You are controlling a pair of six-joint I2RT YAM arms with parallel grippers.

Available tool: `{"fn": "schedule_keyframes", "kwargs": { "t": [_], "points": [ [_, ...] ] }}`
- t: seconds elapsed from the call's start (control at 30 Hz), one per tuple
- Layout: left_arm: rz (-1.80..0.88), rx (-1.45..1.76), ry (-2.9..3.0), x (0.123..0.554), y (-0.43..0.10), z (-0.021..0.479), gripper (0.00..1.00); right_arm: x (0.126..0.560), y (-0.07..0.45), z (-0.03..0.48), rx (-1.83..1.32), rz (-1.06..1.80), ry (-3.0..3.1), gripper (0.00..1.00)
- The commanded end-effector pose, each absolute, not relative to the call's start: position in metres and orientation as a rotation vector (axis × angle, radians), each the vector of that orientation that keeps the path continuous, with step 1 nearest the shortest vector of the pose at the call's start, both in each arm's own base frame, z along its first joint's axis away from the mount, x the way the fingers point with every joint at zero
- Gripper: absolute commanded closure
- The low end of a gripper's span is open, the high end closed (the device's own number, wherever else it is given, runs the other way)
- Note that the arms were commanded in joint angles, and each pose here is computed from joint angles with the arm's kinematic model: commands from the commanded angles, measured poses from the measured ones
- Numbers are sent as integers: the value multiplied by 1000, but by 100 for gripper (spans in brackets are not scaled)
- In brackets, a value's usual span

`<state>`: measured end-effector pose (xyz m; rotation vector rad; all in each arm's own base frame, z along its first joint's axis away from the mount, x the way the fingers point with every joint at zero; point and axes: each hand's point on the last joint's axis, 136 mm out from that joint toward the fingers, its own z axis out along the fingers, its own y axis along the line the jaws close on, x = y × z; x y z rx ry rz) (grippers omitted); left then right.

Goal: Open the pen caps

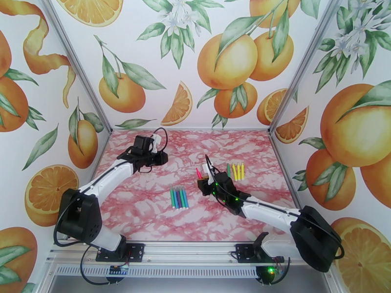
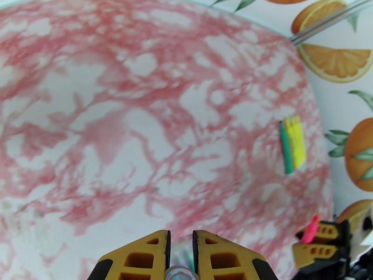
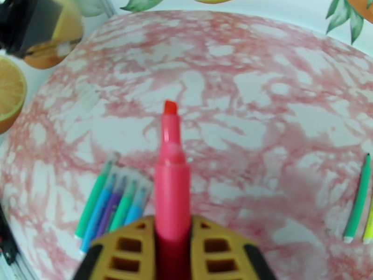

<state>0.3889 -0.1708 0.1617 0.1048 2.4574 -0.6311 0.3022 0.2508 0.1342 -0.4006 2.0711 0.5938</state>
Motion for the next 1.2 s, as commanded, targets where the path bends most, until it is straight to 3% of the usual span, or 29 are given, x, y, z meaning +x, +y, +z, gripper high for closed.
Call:
{"fn": "schedule_keyframes", "kwargs": {
  "t": [0.0,0.53,1.17],
  "points": [
    [-475,146,2464,387,-154,171,100,321,243,149,-329,523,2054,100],
    [-156,161,2618,382,-117,118,100,357,197,145,-130,257,2130,100],
    [74,223,2742,383,-99,69,100,383,142,92,98,94,2298,100]
  ]
}}
